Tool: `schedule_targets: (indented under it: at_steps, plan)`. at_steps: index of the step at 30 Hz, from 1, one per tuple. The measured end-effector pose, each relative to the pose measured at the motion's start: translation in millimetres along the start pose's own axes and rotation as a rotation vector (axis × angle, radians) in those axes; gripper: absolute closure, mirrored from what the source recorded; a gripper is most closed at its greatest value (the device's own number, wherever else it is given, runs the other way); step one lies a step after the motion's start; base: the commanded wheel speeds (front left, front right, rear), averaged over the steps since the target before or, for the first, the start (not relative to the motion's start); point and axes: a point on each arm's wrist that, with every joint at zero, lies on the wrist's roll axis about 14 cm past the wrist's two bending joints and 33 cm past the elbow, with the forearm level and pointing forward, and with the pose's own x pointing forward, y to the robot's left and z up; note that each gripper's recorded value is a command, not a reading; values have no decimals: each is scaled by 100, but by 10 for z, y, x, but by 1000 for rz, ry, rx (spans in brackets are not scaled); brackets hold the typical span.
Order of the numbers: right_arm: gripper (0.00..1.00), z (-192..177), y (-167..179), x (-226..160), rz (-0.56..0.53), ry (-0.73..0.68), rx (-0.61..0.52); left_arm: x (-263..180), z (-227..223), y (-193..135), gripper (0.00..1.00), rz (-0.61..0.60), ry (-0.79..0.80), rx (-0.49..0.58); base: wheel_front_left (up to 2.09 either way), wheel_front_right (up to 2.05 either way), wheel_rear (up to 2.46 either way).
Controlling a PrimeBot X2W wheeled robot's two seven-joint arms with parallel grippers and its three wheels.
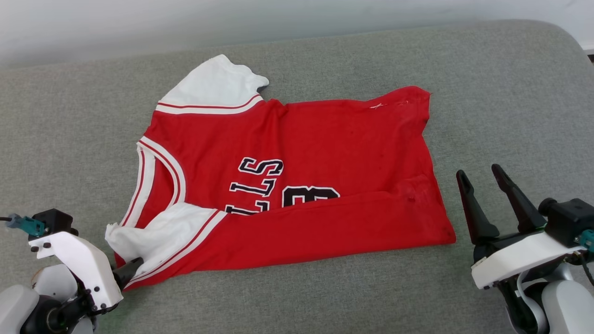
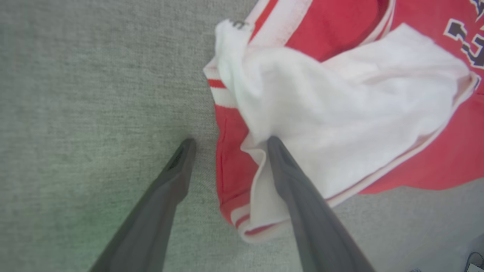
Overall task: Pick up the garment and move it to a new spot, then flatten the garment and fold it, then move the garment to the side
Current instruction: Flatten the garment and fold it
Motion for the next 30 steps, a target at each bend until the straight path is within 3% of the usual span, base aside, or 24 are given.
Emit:
schedule_targets:
  at_steps: [2, 10, 18, 30]
  plan:
    - [0, -5, -27, -1, -6, 7, -2, 30, -13, -17, 99, -10, 6, -6, 0, 0, 0]
    - [0, -36, -115, 17, -13, 100, 32, -35, 83, -98, 100, -36, -127, -11, 0, 0, 0]
    - [0, -611, -257, -152, -22, 562, 111, -313, 342, -103, 100, -23, -316, 26, 0, 0, 0]
    - [0, -1097, 142, -51, 70, 856, 167, -419, 437, -257, 100, -44, -399, 56, 0, 0, 0]
